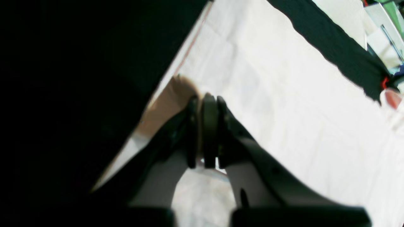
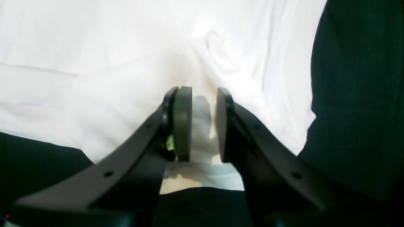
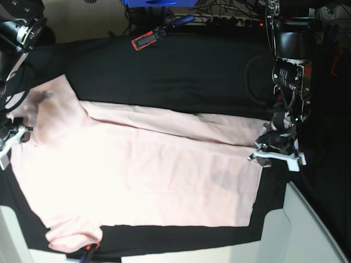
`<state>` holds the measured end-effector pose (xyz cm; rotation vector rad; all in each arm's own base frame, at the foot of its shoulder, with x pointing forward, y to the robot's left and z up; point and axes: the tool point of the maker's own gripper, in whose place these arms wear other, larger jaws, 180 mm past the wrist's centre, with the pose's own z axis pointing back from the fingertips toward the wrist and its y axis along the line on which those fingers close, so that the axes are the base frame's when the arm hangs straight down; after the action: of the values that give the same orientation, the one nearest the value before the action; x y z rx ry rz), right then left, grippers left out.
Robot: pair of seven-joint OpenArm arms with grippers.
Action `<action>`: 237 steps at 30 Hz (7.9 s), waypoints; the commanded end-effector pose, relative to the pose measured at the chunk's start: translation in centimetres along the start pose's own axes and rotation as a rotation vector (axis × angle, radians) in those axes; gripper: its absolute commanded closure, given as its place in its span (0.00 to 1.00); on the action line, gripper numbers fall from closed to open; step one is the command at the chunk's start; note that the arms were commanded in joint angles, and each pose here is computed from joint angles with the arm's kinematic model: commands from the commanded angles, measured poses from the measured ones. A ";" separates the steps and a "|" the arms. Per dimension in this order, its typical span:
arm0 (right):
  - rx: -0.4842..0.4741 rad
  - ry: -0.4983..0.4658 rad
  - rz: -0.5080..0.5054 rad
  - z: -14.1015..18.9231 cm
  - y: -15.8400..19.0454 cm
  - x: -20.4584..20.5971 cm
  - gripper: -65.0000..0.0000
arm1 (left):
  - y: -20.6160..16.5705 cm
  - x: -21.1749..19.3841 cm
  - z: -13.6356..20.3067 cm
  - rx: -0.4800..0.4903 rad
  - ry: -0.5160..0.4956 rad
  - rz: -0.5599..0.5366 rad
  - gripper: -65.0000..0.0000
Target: Fold the T-shirt properly
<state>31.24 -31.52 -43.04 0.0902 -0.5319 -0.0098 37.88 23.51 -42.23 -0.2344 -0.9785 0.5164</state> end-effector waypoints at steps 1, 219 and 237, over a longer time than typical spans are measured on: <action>-0.031 -0.072 -0.007 1.0 -1.1 2.4 0.79 | -1.4 2.4 -0.5 -0.034 -0.053 -0.011 0.84; 0.342 0.043 0.073 -4.4 17.2 7.3 0.99 | 14.5 -7.1 14.1 0.250 0.116 -0.102 0.66; 0.175 -0.155 0.226 -0.8 12.3 9.5 0.70 | 4.7 1.0 11.6 0.022 -0.088 -0.157 0.64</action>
<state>38.32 -19.04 -39.65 0.2112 -0.6376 0.2466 26.25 27.67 -38.44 -0.0993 -1.0201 0.4160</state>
